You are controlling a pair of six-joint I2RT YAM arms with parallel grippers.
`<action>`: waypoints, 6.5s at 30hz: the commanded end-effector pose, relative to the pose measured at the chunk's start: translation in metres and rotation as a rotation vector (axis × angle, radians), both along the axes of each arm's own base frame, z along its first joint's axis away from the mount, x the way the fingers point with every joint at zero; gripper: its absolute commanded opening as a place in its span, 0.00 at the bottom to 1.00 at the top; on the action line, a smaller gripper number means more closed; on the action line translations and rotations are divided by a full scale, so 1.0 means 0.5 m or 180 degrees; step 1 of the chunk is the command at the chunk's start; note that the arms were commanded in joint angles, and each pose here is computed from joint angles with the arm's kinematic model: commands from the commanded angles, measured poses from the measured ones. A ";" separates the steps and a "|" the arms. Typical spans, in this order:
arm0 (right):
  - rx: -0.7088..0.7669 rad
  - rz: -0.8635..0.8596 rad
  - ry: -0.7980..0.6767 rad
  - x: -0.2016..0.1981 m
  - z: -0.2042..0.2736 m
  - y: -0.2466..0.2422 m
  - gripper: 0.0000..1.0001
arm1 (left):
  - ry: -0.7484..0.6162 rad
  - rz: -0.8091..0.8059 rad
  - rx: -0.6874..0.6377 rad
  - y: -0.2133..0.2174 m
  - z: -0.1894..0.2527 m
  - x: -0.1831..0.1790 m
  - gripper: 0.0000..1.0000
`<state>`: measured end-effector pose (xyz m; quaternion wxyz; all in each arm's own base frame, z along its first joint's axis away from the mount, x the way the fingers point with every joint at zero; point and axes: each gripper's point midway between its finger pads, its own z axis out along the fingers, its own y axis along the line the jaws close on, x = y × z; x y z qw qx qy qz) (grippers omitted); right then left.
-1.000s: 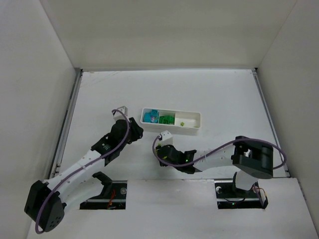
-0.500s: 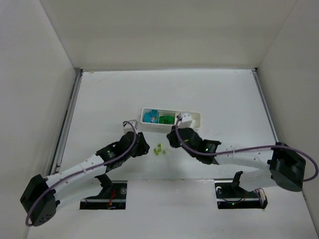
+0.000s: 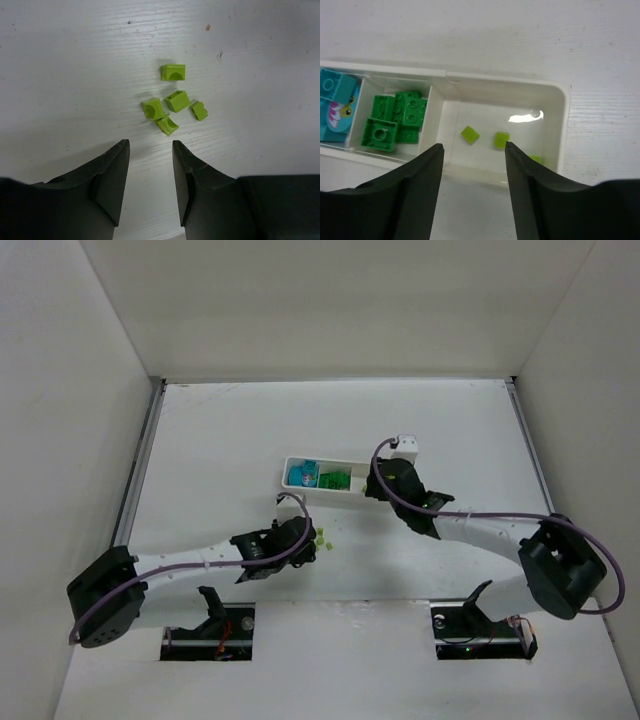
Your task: Sort the legos into containers by color
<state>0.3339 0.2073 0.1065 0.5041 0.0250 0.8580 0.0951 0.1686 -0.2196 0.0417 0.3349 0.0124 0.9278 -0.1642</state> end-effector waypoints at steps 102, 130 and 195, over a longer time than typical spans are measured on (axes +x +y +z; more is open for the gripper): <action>0.0622 0.1177 -0.0079 -0.255 0.026 0.152 0.39 | -0.1018 -0.0306 -0.0714 -0.270 0.294 0.310 0.35; -0.0285 0.1452 0.0302 -0.218 -0.128 0.331 0.47 | -0.0305 0.0901 -0.0601 0.146 0.083 0.128 0.34; 0.0455 0.0436 -0.0248 -0.093 0.065 0.095 0.60 | -0.0313 -0.0317 0.0235 -0.045 -0.012 0.108 0.30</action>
